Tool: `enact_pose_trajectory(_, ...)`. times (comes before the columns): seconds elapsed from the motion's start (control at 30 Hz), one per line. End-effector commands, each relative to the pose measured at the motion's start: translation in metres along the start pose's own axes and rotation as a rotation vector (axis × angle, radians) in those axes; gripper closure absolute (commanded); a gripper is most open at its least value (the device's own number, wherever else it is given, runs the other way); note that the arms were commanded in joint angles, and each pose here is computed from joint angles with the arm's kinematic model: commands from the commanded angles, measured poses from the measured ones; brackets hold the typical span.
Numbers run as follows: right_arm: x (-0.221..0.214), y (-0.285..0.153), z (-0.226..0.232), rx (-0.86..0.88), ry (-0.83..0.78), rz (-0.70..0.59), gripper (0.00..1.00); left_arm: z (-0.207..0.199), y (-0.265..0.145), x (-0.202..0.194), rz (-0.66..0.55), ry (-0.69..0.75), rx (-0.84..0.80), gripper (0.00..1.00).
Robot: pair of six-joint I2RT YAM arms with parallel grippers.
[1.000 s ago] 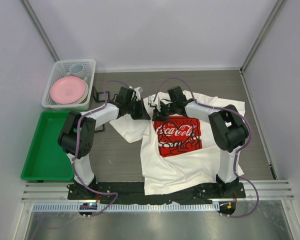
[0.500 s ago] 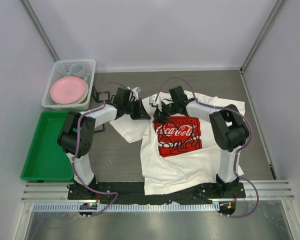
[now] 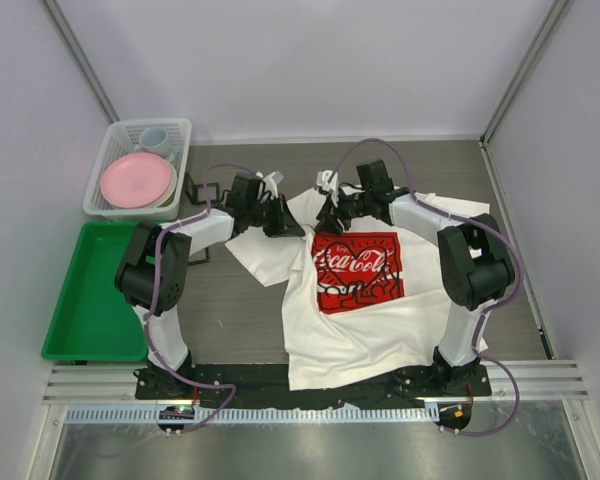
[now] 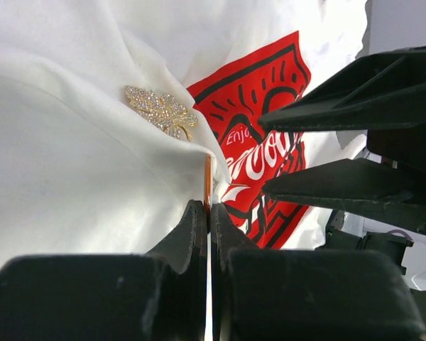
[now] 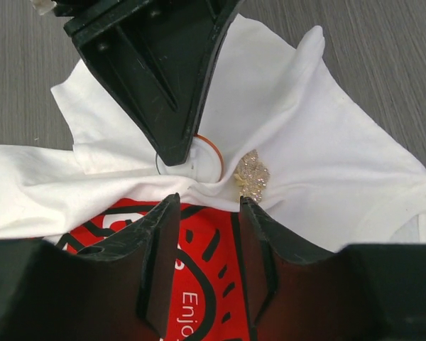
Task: Pin the brooch onto the clothing
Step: Cross the brooch over the flattened clothing.
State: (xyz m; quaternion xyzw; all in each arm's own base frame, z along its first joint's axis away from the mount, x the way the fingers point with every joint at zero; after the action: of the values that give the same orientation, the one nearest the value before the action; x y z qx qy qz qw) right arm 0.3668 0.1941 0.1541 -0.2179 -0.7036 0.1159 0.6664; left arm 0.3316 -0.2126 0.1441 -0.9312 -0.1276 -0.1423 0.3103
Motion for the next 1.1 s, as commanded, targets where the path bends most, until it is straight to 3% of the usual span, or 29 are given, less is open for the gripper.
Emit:
enact_pose_trajectory(0.0,0.020,-0.005,0.005,0.028,0.017,-0.056,0.59,-0.007,-0.005,0.008,-0.017,0.038,-0.104,1.00)
enact_pose_trajectory(0.27,0.010,-0.007,0.001,0.085,-0.010,-0.005,0.60,-0.001,-0.006,0.007,0.085,0.193,-0.159,1.00)
enact_pose_trajectory(0.57,0.004,-0.021,0.004,0.167,-0.073,0.071,0.48,0.003,-0.006,0.012,0.234,0.406,-0.240,1.00)
enact_pose_trajectory(0.8,0.007,-0.025,0.012,0.223,-0.027,0.025,0.40,-0.001,0.000,0.024,0.285,0.543,-0.342,1.00)
enact_pose_trajectory(1.07,0.009,-0.015,0.000,0.207,0.018,-0.003,0.39,-0.002,-0.003,0.022,0.395,0.660,-0.390,1.00)
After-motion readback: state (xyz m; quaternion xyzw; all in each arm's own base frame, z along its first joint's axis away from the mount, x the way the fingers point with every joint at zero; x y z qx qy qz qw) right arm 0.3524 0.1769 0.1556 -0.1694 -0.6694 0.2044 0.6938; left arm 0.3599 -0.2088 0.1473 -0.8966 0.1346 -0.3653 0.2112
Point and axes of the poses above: each gripper's point midway between its finger pads, its own y axis out along the fingers, its own z axis along the line the jaws close on, x = y × z, the point moved 10 cm from there along -y, back along the fingers, and after that the axes turned 3 degrees about -y, right-handed, at the moved point
